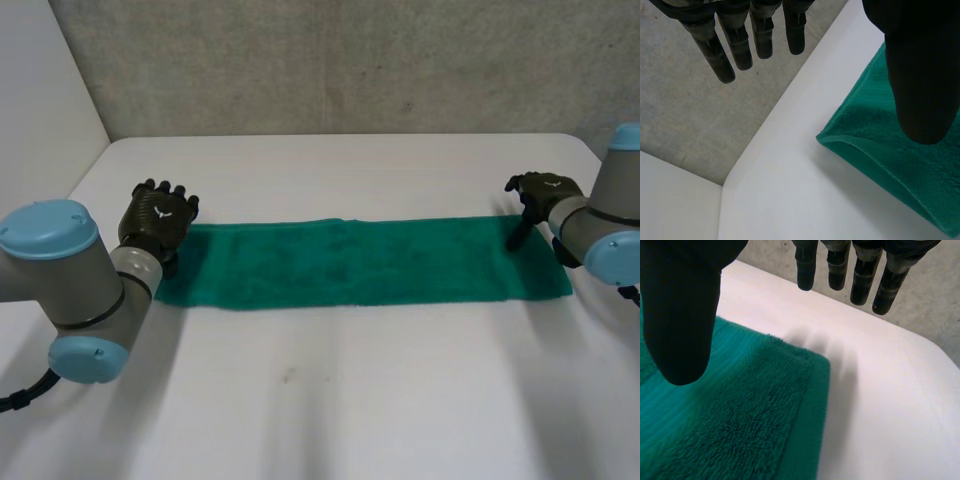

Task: Fold the towel.

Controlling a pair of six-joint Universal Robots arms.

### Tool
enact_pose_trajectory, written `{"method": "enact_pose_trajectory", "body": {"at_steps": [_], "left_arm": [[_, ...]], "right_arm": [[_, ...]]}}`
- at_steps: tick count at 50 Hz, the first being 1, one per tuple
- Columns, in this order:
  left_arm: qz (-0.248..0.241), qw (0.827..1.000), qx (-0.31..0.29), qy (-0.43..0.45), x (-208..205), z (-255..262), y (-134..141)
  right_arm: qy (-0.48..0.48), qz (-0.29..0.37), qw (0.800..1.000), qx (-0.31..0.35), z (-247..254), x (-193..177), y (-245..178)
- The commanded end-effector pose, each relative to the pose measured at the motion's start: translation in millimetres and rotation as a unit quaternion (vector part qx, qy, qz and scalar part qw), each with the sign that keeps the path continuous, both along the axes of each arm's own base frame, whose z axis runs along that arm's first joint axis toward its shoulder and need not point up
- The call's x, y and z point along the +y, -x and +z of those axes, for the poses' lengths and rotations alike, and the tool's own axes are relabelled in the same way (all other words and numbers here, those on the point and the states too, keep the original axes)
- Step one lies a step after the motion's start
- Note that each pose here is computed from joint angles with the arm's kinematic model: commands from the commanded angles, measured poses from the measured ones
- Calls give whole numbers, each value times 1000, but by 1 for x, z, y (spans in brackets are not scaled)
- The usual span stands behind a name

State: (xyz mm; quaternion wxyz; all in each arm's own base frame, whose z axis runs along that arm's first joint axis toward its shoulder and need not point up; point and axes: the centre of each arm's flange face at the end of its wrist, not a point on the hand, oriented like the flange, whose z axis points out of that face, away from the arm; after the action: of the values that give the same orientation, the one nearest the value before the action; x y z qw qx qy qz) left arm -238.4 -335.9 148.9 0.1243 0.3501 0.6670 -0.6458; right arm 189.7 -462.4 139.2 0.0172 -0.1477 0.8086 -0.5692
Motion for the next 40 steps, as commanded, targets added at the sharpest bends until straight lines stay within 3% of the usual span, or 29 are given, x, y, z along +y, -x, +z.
{"method": "enact_pose_trajectory", "body": {"at_steps": [1, 7, 15, 40], "left_arm": [[0, 1000, 0, -1, 5, 2, -3], [-1, 1000, 0, -1, 9, 5, -3], [-3, 1000, 0, -5, 12, 4, -3], [-4, 1000, -3, -13, 16, -1, -4]], "right_arm": [[23, 16, 999, 34, 37, 30, 23], [39, 43, 995, 82, 43, 64, 31], [22, 83, 989, 122, 11, 101, 40], [10, 88, 987, 135, -24, 80, 55]]}}
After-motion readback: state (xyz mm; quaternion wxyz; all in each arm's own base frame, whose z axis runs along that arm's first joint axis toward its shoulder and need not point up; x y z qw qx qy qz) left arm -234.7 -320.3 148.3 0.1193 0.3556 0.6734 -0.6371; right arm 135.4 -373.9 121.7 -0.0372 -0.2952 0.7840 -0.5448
